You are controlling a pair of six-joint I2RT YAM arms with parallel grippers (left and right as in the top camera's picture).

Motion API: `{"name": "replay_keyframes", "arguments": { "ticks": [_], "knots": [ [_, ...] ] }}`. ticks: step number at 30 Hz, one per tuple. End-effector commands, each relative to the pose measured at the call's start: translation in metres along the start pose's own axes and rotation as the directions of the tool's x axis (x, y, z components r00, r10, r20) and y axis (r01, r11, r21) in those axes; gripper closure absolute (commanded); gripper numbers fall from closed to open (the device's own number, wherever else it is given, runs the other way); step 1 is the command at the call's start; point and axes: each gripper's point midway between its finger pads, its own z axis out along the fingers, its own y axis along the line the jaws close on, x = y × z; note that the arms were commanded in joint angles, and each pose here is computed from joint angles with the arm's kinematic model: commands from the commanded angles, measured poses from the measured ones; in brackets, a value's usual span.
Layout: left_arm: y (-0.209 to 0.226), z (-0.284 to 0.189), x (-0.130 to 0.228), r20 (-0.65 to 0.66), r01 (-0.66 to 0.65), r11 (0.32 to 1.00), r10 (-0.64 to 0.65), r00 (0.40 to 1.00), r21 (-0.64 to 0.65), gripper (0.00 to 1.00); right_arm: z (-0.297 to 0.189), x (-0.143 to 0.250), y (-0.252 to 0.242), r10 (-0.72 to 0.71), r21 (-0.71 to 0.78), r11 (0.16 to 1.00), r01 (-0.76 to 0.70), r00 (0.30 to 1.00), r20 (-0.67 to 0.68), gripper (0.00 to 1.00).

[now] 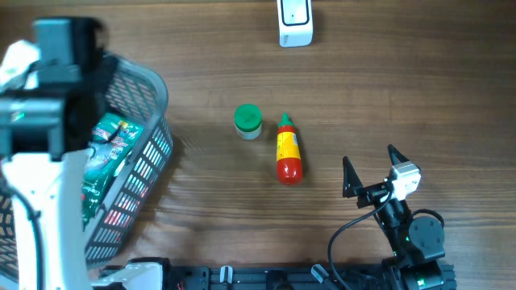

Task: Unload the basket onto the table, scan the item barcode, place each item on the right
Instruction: 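Reach the left gripper into the basket and grasp the green 3M glove packet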

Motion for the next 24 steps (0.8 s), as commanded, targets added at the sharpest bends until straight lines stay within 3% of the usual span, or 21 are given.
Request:
{"name": "replay_keyframes", "arguments": {
  "ticks": [1,7,12,16,24],
  "knots": [
    [0.052,0.02,-0.02,0.045,0.296,0.937,-0.293,0.955,-0.185,0.01,0.0,-0.001,0.001,-0.011,-0.004,1.0,0.011,1.0,0.005,0.0],
    [0.135,0.055,0.023,-0.062,0.275,0.793,-0.364,0.929,-0.543,0.09,0.0,-0.001,0.001,-0.011,-0.004,1.0,0.011,1.0,0.005,0.0],
    [0.179,0.072,0.064,-0.127,0.156,0.706,-0.331,0.935,-0.691,0.03,0.0,-0.001,0.001,-0.012,-0.004,1.0,0.012,1.0,0.005,0.0],
    [0.188,0.1,0.086,-0.144,0.156,0.706,-0.345,0.927,-0.691,0.0,0.0,-0.001,0.001,-0.011,-0.004,1.0,0.011,1.0,0.005,0.0],
    [0.181,0.168,0.142,-0.232,0.254,0.779,-0.452,0.862,-0.573,0.0,0.0,-0.001,0.001,-0.011,-0.004,1.0,0.011,1.0,0.005,0.0]
  ]
}}
